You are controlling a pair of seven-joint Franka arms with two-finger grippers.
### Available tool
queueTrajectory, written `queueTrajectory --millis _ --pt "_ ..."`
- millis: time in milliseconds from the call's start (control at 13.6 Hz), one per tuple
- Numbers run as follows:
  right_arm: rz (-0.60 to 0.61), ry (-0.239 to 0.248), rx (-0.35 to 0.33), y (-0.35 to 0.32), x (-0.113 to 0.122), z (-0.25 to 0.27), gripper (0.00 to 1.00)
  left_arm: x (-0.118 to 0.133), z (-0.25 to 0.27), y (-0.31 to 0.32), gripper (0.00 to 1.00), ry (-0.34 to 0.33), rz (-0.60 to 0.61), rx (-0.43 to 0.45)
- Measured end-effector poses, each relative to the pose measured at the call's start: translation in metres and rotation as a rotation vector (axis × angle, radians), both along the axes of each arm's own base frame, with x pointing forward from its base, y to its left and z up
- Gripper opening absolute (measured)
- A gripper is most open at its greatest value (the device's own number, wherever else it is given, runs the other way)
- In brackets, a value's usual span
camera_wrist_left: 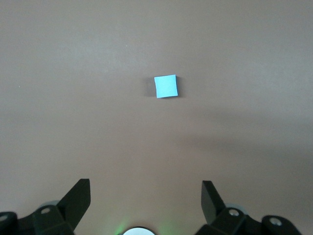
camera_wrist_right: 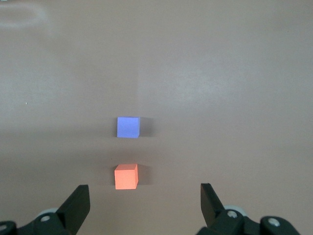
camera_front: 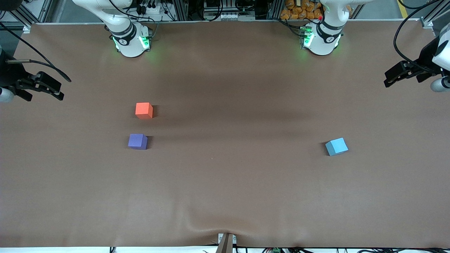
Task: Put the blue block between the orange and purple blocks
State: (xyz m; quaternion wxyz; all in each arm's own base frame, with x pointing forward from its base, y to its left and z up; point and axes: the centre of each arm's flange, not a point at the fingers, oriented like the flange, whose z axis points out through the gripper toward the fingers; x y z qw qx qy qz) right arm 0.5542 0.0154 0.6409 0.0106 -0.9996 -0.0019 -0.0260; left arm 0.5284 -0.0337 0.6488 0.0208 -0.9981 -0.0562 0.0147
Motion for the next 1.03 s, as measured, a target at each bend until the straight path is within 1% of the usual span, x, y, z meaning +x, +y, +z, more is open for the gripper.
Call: queueTrajectory --millis 443,738,1033 --pt "-0.008 0.0 0.0 -0.004 0.0 0.0 1.0 -0.009 0.027 0.013 1.0 -0.015 -0.001 0.0" --pt "-0.013 0.0 0.0 -0.007 0.0 0.0 1.0 -0.001 0.014 0.01 1.0 0.014 -0.008 -0.002" --pt "-0.014 0.015 0.0 -0.008 -0.001 -0.001 1.0 0.005 0.004 0.01 1.0 0.031 -0.009 -0.004"
